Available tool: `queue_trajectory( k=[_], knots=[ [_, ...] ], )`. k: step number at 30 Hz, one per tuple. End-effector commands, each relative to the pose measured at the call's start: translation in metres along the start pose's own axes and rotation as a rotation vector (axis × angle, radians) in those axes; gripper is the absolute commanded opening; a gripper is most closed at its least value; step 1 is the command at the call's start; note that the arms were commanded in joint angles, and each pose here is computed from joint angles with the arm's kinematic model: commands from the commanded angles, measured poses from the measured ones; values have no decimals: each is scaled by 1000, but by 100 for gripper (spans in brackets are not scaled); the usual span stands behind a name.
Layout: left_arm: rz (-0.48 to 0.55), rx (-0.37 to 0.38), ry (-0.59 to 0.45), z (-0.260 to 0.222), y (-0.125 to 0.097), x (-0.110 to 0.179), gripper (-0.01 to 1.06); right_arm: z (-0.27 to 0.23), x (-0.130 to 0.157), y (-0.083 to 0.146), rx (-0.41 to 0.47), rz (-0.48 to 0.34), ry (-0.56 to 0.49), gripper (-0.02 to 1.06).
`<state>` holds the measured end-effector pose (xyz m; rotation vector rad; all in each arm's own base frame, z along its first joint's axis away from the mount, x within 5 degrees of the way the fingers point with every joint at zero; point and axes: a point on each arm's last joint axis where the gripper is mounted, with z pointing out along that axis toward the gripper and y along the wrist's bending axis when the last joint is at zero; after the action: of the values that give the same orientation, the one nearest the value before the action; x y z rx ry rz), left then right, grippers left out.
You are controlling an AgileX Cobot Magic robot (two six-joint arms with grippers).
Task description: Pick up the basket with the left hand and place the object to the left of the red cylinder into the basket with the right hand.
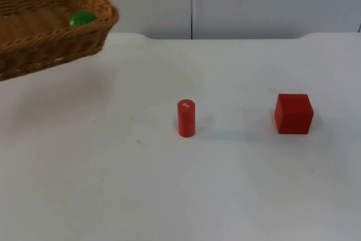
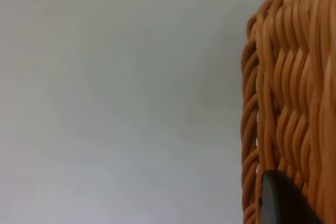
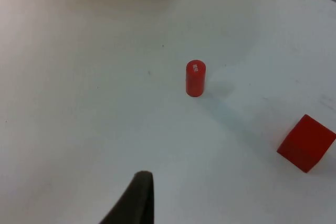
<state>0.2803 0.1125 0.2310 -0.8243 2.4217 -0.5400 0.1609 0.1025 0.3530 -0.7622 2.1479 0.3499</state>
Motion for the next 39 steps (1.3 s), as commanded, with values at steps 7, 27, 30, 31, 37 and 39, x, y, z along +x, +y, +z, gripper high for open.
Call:
queue_trajectory(
  k=[7,27,30,31,37,39],
  knots=[
    [-21,52,28,59,-32,4,0,-2,0,0,5,0,-17,104],
    [56,18,105,195,-70,5,0,-2,0,0,5,-3,-17,104],
    [67,13,100,196,-69,5,1,-2,-1,0,6,-2,-20,104],
    [72,12,98,196,-69,4,4,-2,-1,0,6,-2,-20,104],
    [91,15,102,195,-70,5,53,-2,-1,0,8,-6,-29,104],
    [94,16,100,194,-70,4,64,-2,-1,0,8,-6,-29,104]
  ],
)
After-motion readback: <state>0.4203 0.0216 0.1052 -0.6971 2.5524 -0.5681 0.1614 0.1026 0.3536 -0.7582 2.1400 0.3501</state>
